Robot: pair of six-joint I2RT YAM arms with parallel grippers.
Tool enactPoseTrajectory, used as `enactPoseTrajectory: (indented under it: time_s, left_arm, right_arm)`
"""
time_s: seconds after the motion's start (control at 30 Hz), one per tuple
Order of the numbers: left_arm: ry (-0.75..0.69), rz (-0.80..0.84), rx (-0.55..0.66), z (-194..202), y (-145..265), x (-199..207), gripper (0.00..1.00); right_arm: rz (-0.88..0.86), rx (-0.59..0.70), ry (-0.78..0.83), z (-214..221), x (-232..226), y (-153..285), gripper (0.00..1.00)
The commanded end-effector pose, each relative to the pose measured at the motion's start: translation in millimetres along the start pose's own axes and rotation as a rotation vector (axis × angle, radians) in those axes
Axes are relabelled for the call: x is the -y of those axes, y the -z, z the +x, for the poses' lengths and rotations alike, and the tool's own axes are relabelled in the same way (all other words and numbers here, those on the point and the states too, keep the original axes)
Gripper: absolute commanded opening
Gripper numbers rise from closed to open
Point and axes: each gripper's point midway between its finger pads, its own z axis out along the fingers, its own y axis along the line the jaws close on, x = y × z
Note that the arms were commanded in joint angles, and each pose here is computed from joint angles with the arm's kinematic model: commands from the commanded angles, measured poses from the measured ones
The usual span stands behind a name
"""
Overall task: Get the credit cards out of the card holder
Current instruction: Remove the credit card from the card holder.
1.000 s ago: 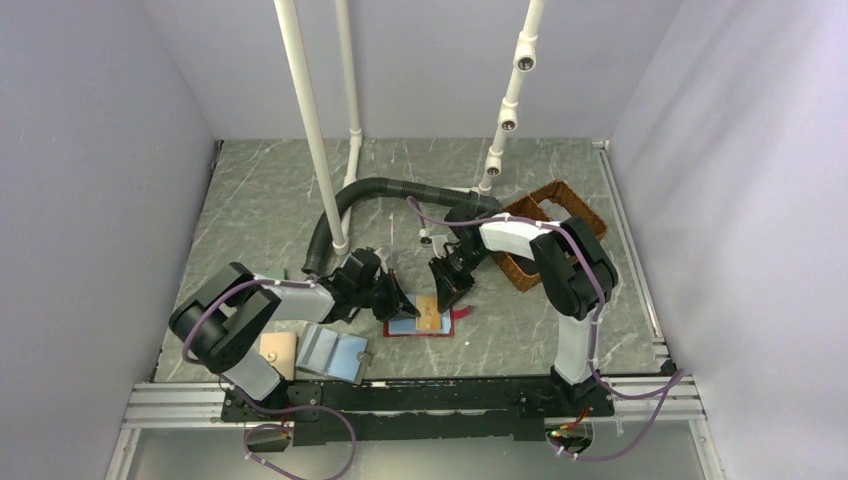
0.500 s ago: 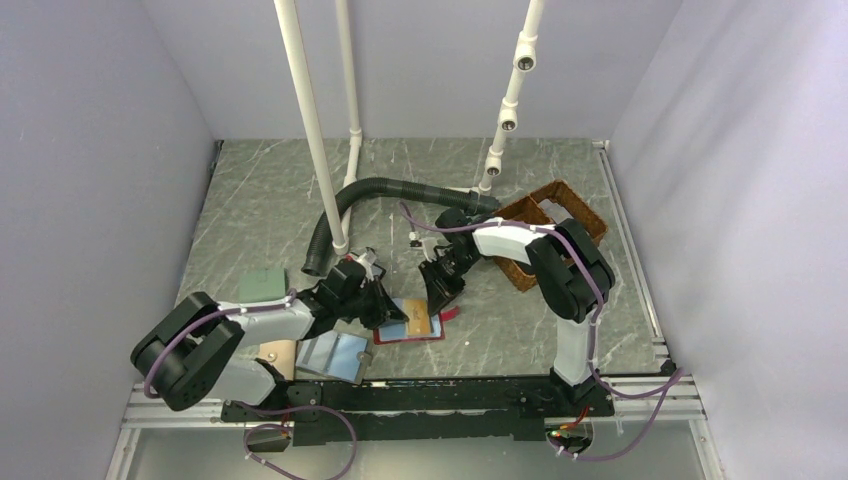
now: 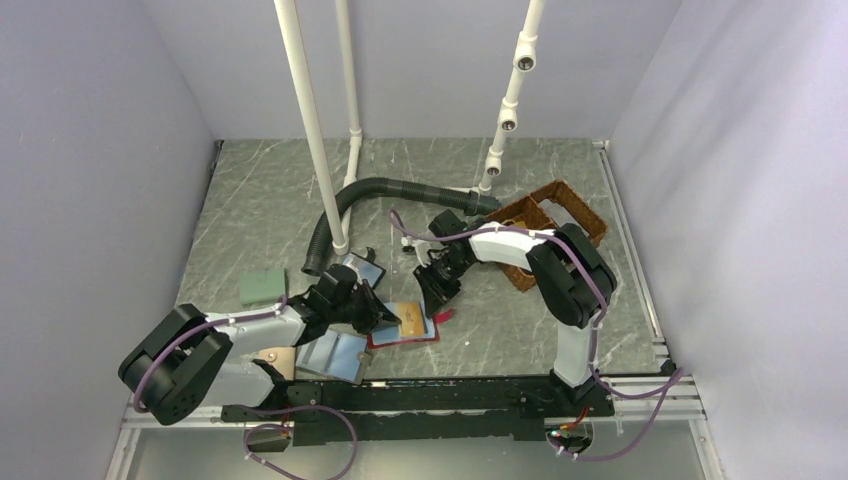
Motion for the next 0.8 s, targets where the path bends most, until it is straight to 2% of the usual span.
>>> enactPoseTrajectory:
  time_s: [0.0,0.2,0.37,0.6,0.77]
  left_arm:
    - [0.032,-0.015,0.022,-2.6,4.5,-4.4,0.00]
    - [-0.126,0.045,0.064,-11.0,5.4,12.2,0.00]
    - [-0.211,0.064,0.097,-17.9,-4.3,19.6,0.00]
    - [-0.234,0.067,0.102,-22.4,-16.4,25.0,0.00]
    - [-0.215,0.049,0.118,-22.4,-12.1,17.7,0.00]
  right_arm:
    - [0.162,-0.040,0.064,10.3,30.3,1.1,0.22]
    - [0.080,0.058,0.181,-16.8,-2.2,30.8,0.24]
    - [-0.037,0.069,0.255,-15.5,-27.5,36.9,0.26]
    - [-0.175,-0.030,0.190,7.7,-33.1,7.1,0.28]
    - [-0.064,-0.086,0.118,16.6,-6.2,-8.3,0.26]
